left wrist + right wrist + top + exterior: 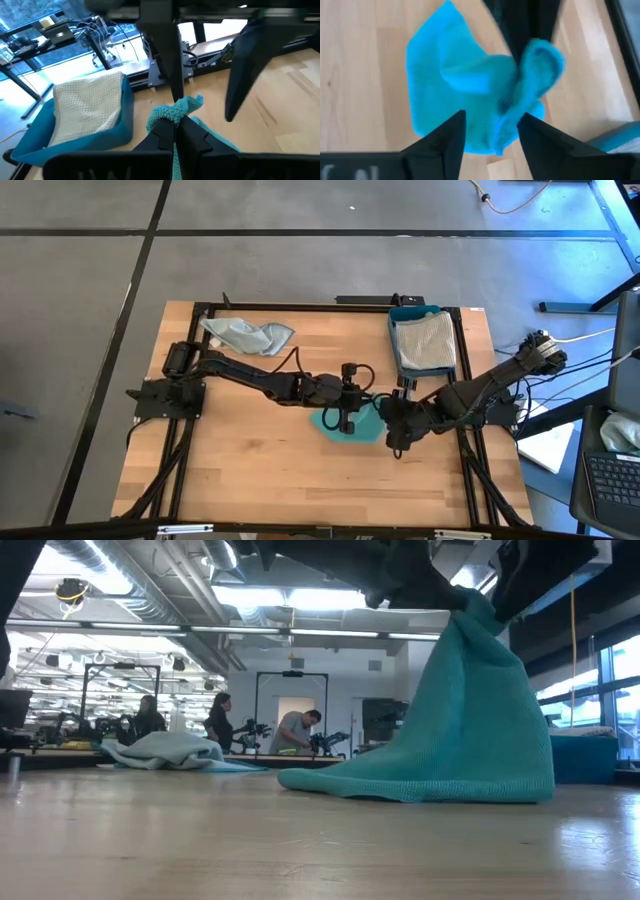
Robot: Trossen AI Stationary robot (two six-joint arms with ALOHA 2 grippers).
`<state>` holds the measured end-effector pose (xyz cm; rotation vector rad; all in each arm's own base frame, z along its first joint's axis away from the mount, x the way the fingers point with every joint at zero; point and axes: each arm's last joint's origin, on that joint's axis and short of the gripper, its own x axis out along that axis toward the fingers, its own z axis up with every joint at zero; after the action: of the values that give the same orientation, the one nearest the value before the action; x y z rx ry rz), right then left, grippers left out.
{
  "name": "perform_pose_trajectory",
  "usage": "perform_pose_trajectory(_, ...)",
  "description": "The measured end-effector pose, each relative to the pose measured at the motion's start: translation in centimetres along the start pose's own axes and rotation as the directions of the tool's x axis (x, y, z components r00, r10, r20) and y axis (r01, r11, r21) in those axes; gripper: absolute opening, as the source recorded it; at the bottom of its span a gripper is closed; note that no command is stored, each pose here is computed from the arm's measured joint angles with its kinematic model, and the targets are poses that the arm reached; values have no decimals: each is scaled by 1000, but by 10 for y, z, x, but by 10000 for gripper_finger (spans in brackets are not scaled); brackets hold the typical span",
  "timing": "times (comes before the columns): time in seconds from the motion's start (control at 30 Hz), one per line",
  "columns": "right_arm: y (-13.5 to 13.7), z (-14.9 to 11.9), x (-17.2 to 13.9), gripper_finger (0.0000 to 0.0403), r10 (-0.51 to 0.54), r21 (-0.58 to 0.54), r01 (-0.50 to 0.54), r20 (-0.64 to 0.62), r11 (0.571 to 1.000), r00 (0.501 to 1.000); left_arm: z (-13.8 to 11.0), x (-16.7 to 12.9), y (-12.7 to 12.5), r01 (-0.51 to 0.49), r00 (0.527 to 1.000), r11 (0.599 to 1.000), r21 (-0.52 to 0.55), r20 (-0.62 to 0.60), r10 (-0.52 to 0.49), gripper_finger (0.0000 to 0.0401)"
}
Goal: Fold microfiber towels
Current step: Fold the blue microfiber cloth
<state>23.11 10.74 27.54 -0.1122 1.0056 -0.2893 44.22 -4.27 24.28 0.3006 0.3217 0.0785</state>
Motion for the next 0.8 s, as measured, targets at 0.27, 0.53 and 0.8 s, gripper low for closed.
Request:
perform_pose_trajectory(0.27,-1,-1,-2,219,-123,-23,124,64,992,990,3,-1,-4,15,1000,1000,-1,19,-15,0)
perform_pose_trajectory(0.53,0,-5,3,177,-169,-72,170,24,983,985,15,-12,-3,19,999,1000,1,48,-19,0)
perform_pose_trajectory(0.8,1,-5,6,108,-186,-135,187,17,973,982,12,-12,-4,18,1000,1000,9,11,-18,0)
